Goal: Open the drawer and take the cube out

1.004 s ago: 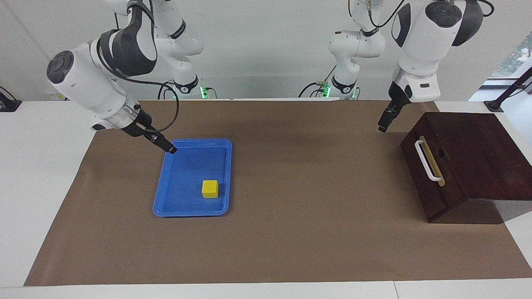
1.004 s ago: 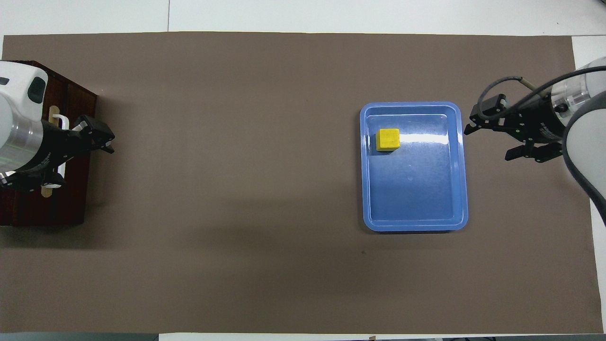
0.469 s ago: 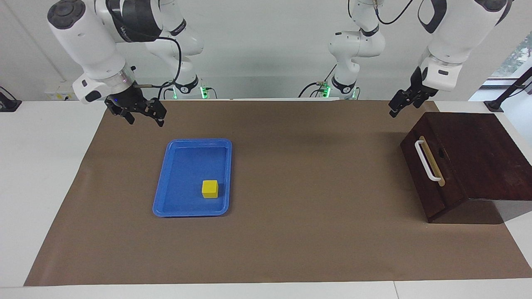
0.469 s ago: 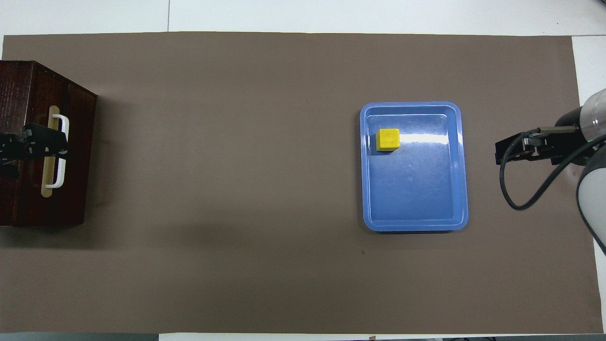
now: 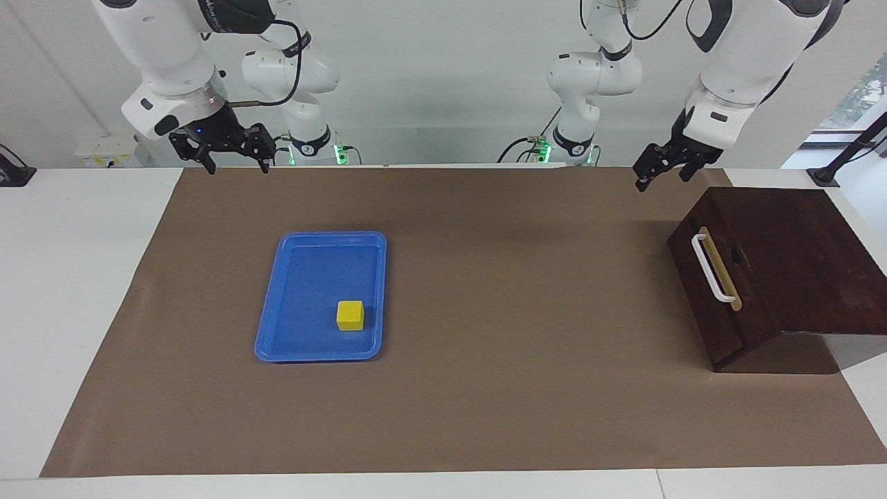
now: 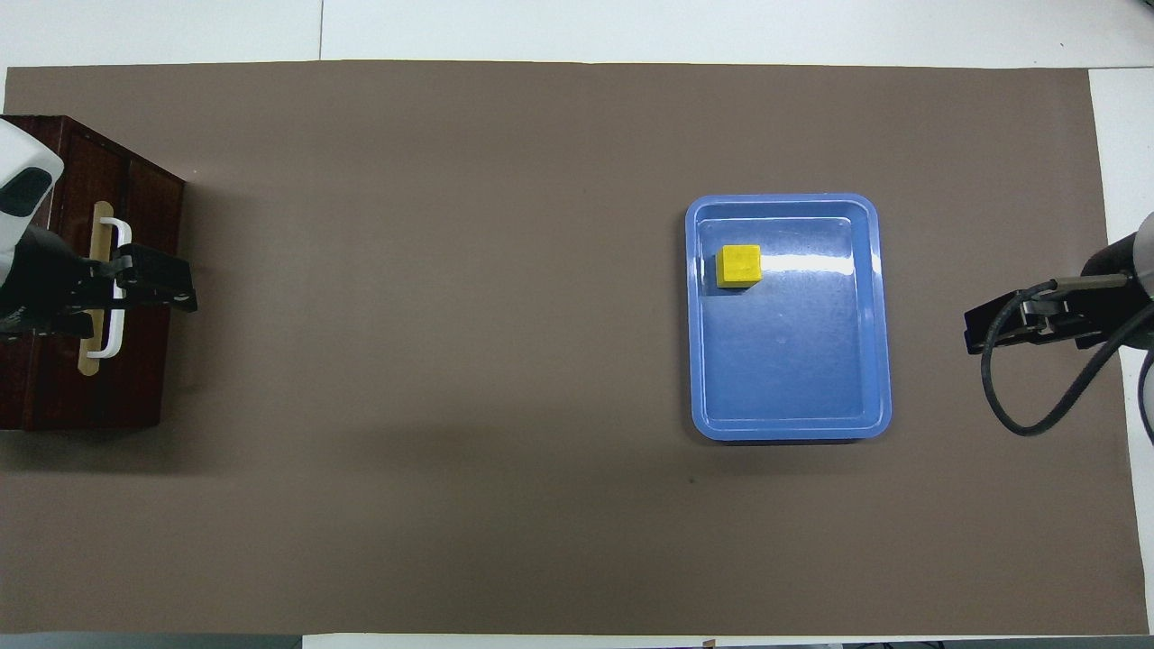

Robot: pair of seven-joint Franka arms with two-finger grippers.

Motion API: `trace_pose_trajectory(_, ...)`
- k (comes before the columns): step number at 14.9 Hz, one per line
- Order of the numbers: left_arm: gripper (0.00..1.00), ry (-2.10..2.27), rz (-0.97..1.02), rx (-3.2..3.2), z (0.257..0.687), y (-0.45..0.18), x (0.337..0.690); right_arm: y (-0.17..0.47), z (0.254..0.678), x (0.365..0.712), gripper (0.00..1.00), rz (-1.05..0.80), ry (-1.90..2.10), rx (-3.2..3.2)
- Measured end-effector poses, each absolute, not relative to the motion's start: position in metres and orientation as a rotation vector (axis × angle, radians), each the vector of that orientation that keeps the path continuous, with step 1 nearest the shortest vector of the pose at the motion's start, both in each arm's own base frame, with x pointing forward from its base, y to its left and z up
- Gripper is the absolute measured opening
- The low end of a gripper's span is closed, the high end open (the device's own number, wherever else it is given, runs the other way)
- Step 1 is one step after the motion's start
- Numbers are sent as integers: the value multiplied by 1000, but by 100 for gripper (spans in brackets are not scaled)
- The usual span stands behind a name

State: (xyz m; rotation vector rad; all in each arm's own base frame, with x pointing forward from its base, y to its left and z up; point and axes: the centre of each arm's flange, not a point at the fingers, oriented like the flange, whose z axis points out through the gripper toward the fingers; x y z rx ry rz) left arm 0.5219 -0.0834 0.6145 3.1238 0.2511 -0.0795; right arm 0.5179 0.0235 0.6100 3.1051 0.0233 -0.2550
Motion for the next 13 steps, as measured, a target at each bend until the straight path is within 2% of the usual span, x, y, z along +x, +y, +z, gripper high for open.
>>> trace_pose_trajectory(13,100,-254,-128,3113,609,-72,520,21,614,520,100,-241,-3,3107)
